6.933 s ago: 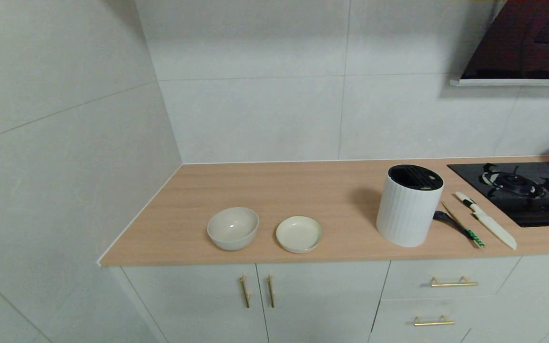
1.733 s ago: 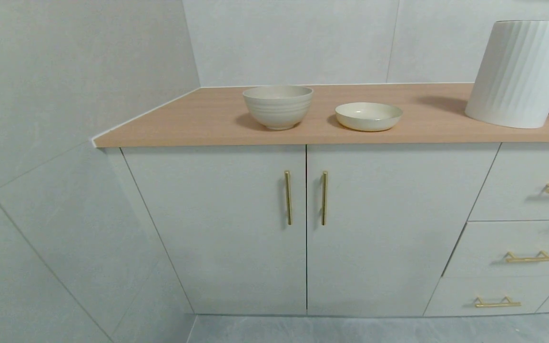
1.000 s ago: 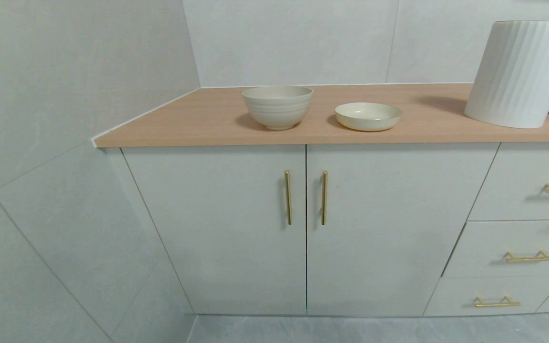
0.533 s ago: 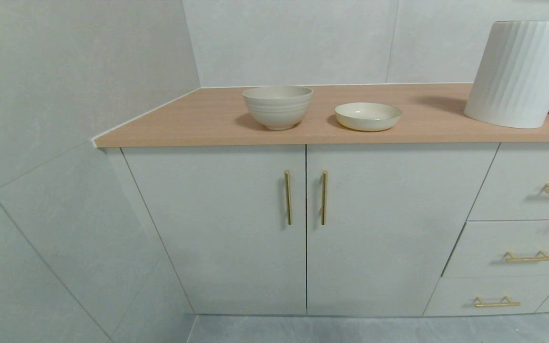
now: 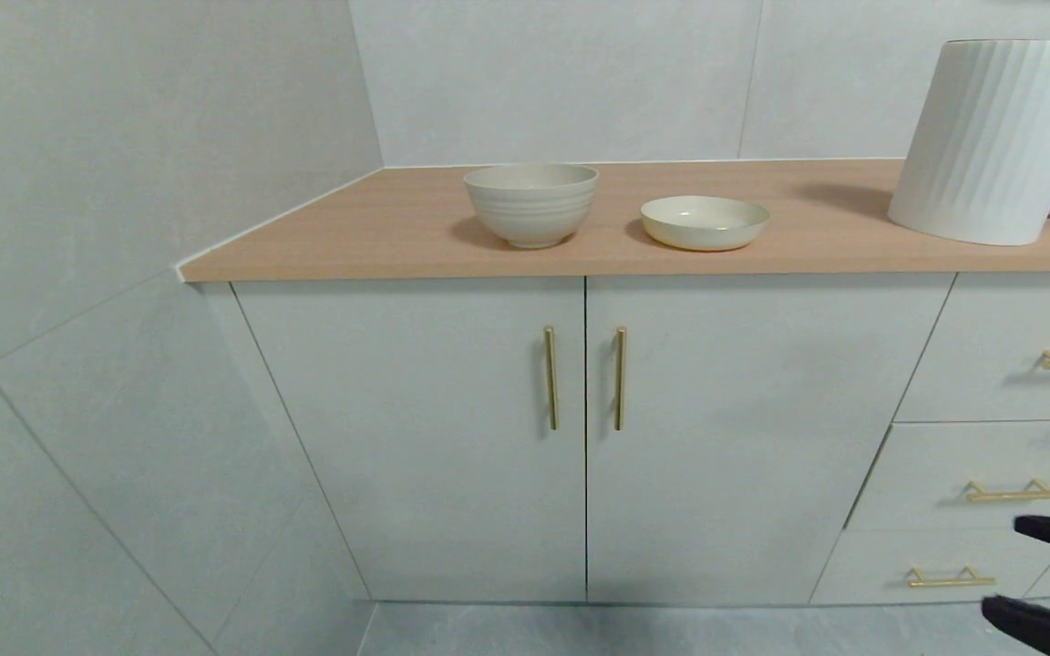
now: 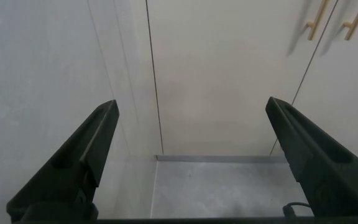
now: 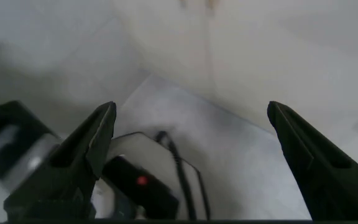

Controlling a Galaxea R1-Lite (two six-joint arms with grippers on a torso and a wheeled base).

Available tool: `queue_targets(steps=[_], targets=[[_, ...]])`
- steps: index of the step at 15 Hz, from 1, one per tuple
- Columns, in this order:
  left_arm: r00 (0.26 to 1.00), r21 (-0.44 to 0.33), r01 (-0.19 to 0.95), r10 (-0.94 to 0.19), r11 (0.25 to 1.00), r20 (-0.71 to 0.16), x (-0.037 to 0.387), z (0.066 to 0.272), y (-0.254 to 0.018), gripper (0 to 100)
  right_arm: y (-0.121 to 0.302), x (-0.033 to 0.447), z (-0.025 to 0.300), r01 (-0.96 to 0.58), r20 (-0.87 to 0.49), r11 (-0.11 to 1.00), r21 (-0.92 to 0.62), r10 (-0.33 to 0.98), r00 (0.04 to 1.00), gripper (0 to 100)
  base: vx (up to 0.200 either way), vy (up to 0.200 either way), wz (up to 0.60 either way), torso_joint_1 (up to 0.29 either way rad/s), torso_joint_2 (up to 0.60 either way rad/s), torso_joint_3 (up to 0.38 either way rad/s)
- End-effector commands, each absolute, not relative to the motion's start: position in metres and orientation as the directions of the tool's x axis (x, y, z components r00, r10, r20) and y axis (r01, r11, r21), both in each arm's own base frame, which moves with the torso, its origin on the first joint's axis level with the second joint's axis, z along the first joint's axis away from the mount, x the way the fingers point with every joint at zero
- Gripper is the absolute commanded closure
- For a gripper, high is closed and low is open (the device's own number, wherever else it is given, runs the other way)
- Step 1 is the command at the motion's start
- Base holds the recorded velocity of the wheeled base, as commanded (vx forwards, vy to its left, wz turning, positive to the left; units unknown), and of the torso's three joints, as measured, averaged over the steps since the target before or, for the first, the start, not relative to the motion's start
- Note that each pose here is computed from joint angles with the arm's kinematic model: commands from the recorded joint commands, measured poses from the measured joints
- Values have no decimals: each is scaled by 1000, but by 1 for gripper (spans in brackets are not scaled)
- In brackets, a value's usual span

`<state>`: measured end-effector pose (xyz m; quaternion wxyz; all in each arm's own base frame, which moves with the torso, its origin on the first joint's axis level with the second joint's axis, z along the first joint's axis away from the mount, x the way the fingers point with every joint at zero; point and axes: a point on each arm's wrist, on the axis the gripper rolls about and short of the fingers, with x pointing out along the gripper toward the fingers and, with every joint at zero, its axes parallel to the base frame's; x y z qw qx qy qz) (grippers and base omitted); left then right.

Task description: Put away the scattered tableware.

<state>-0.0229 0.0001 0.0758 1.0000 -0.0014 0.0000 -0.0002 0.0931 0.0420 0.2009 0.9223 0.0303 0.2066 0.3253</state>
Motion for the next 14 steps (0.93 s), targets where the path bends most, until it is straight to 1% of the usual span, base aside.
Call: queue_targets(steps=[1, 4, 6, 7, 9, 11, 14], targets=[[1000, -3, 0, 0, 1000, 0, -23, 76, 0, 0, 99, 182, 213, -642, -440, 727, 243, 672, 595, 0, 0, 0, 0, 0, 0, 0], [1000, -3, 0, 0, 1000, 0, -23, 76, 0, 0, 127, 231, 209, -651, -445, 718, 247, 680, 582, 0, 0, 0, 0, 0, 0, 0], [1000, -3, 0, 0, 1000, 0, -23, 76, 0, 0, 139, 252, 208, -653, -444, 716, 246, 683, 581, 0, 0, 0, 0, 0, 0, 0], [1000, -3, 0, 0, 1000, 0, -23, 76, 0, 0, 153, 266, 206, -664, -447, 705, 250, 692, 566, 0, 0, 0, 0, 0, 0, 0], [1000, -3, 0, 0, 1000, 0, -23, 76, 0, 0, 171, 286, 198, -640, -455, 704, 309, 700, 550, 0, 0, 0, 0, 0, 0, 0], [1000, -3, 0, 0, 1000, 0, -23, 76, 0, 0, 186, 307, 179, -602, -440, 705, 374, 706, 554, 0, 0, 0, 0, 0, 0, 0], [1000, -3, 0, 0, 1000, 0, -23, 76, 0, 0, 197, 326, 156, -587, -379, 706, 397, 709, 595, 0, 0, 0, 0, 0, 0, 0]])
